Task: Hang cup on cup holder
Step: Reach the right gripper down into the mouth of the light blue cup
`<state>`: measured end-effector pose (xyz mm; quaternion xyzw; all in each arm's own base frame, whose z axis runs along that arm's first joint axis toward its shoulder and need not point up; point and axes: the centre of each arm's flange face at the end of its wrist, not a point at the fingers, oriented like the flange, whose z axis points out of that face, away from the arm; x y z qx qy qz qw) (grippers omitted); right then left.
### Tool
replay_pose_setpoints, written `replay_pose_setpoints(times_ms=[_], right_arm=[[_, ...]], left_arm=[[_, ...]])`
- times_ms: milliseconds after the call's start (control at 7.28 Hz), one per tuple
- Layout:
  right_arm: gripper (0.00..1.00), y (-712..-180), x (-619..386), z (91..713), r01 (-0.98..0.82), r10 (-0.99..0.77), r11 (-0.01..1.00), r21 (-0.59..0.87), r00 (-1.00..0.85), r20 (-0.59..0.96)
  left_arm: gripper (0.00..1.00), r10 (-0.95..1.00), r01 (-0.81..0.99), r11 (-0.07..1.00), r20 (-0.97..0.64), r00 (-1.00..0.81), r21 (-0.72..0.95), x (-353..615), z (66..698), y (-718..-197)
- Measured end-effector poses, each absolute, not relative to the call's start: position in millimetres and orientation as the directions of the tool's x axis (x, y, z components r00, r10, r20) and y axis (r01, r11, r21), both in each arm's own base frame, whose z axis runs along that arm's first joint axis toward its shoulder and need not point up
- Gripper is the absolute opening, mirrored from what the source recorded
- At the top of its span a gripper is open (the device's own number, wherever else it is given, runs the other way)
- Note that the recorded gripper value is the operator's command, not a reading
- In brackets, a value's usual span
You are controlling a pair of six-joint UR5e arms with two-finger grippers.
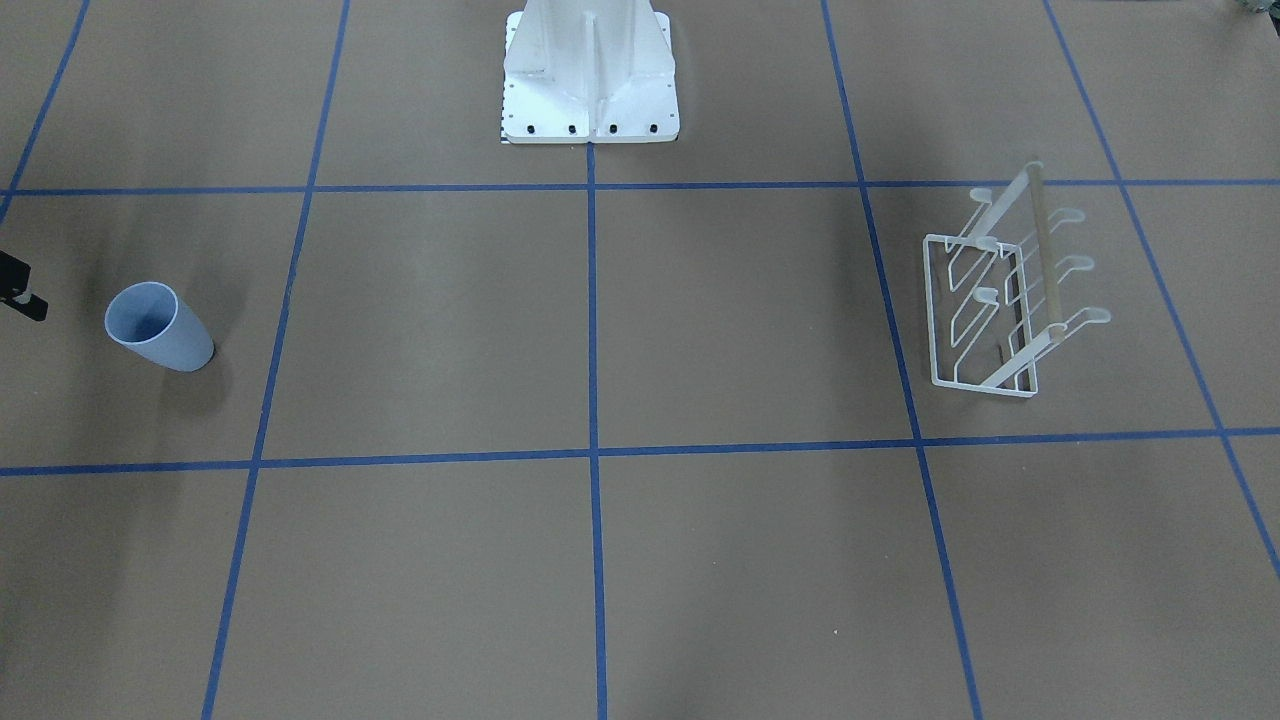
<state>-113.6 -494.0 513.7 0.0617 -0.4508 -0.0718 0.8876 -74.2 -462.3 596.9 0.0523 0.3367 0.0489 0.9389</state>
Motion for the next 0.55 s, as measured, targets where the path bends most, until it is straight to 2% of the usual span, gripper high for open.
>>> replay_pose_setpoints(times_ms=[549], right_arm=[[1.00, -486.9, -156.5, 505.5, 0.146, -0.238, 0.971, 0.188, 0.568, 0.788]], left_arm=[[0.99, 0.126, -0.053, 0.990, -0.660, 0.740, 0.130, -70.9, 594.5, -460.3]])
